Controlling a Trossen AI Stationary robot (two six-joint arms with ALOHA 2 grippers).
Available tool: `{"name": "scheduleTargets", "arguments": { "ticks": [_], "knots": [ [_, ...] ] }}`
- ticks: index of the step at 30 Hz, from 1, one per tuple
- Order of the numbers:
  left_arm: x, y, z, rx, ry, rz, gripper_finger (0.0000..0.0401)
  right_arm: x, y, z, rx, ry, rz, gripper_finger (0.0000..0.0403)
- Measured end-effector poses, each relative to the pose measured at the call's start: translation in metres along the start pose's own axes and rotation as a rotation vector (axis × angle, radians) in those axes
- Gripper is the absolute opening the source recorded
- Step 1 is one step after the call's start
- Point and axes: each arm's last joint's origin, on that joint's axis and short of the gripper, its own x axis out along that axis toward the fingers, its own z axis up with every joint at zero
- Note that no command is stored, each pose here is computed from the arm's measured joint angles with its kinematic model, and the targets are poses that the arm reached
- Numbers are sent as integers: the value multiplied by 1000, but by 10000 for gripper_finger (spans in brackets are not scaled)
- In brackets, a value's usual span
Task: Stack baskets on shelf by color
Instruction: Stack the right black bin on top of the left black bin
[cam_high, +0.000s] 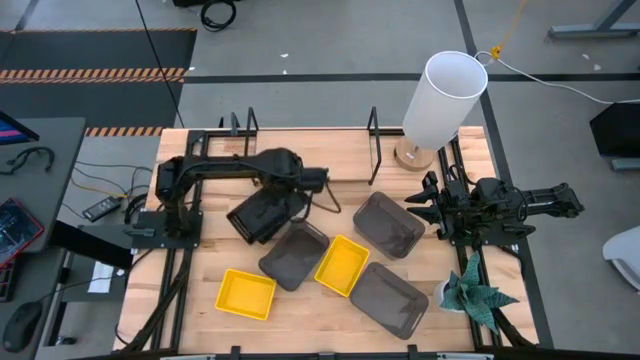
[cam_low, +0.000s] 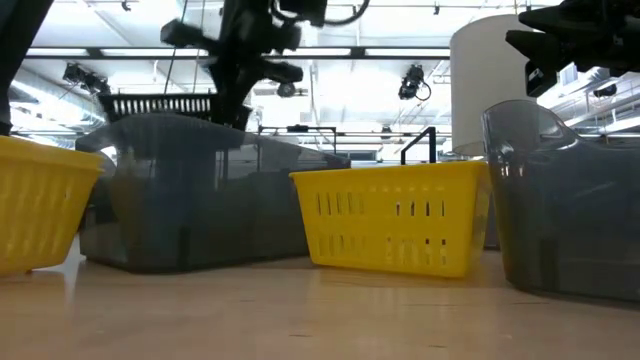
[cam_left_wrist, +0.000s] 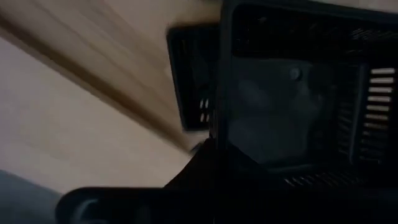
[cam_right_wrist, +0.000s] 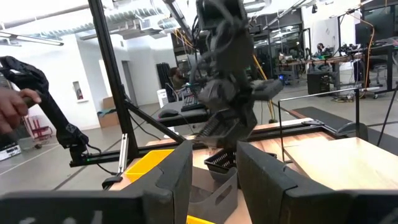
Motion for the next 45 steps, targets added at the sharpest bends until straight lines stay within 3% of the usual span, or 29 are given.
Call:
{"name": "scheduleTargets", "arguments": {
  "ticks": [3, 9, 16, 21, 29, 37, 45],
  "knots": [
    [14, -5, 7, 86, 98, 35, 5, 0, 0, 0, 0, 0, 0, 130],
    [29, -4, 12, 81, 103, 58, 5, 0, 0, 0, 0, 0, 0, 130],
    [29, 5, 7, -4, -15, 58, 5, 0, 0, 0, 0, 0, 0, 130],
    [30, 9, -1, -83, -97, -7, 5, 0, 0, 0, 0, 0, 0, 130],
    [41, 4, 0, -130, -84, -56, 20, 0, 0, 0, 0, 0, 0, 130],
    [55, -2, 0, -227, -56, -113, 68, 0, 0, 0, 0, 0, 0, 130],
    [39, -1, -3, -288, -134, -109, 141, 0, 0, 0, 0, 0, 0, 130]
  ]
}}
